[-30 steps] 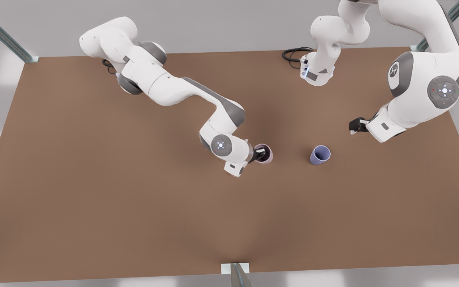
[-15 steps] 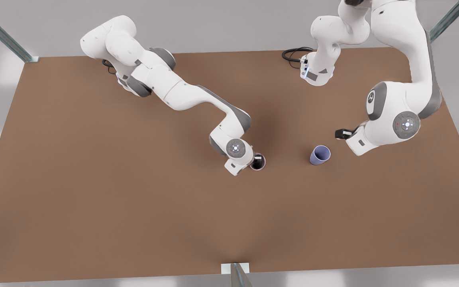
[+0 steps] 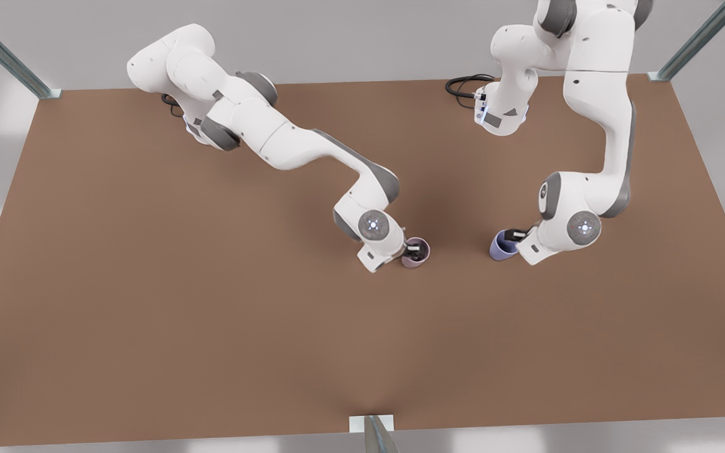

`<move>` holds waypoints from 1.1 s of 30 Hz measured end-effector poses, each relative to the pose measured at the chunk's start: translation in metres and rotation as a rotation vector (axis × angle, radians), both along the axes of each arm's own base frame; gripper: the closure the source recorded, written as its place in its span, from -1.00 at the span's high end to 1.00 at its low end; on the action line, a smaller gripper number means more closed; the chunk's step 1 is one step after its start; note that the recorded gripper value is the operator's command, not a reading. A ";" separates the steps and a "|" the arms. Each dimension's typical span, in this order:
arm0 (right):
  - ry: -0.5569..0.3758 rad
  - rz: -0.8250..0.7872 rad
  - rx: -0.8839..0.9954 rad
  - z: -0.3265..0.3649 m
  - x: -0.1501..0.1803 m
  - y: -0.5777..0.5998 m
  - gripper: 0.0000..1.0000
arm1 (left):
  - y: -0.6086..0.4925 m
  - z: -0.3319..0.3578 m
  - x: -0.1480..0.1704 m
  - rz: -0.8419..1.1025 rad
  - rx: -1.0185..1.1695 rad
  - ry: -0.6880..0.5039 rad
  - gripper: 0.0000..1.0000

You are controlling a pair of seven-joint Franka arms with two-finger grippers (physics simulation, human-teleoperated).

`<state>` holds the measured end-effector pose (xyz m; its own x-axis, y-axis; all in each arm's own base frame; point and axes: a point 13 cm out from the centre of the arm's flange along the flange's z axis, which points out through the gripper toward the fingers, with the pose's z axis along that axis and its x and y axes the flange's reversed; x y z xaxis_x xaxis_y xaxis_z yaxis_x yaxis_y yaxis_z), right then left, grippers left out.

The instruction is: Stack the cups, with the pink cup at the bottom and the purple cup at the top

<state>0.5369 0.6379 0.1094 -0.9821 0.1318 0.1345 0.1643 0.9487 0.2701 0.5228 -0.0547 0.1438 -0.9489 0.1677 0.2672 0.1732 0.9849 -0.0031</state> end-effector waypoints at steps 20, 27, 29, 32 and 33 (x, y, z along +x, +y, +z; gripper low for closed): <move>-0.086 -0.313 -0.296 0.302 0.088 -0.626 1.00 | -0.004 -0.040 0.007 0.031 0.000 -0.057 -0.57; -0.113 -0.149 -0.299 0.291 0.080 -0.630 1.00 | -0.037 0.075 0.061 0.017 -0.041 -0.175 -0.57; -0.143 -0.076 -0.297 0.298 0.076 -0.619 1.00 | -0.084 0.123 0.082 -0.026 -0.070 -0.206 -0.57; -0.176 0.033 -0.289 0.300 0.079 -0.605 1.00 | -0.196 0.167 0.086 -0.110 -0.114 -0.205 -0.57; -0.183 0.058 -0.288 0.300 0.080 -0.606 1.00 | -0.221 0.168 0.074 -0.123 -0.113 -0.182 -0.57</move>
<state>0.6171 0.0323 0.4093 -0.9935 0.0816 -0.0795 0.0811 0.9967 0.0096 0.5971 -0.2756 0.3119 -0.9503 0.3042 0.0663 0.2997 0.9515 -0.0699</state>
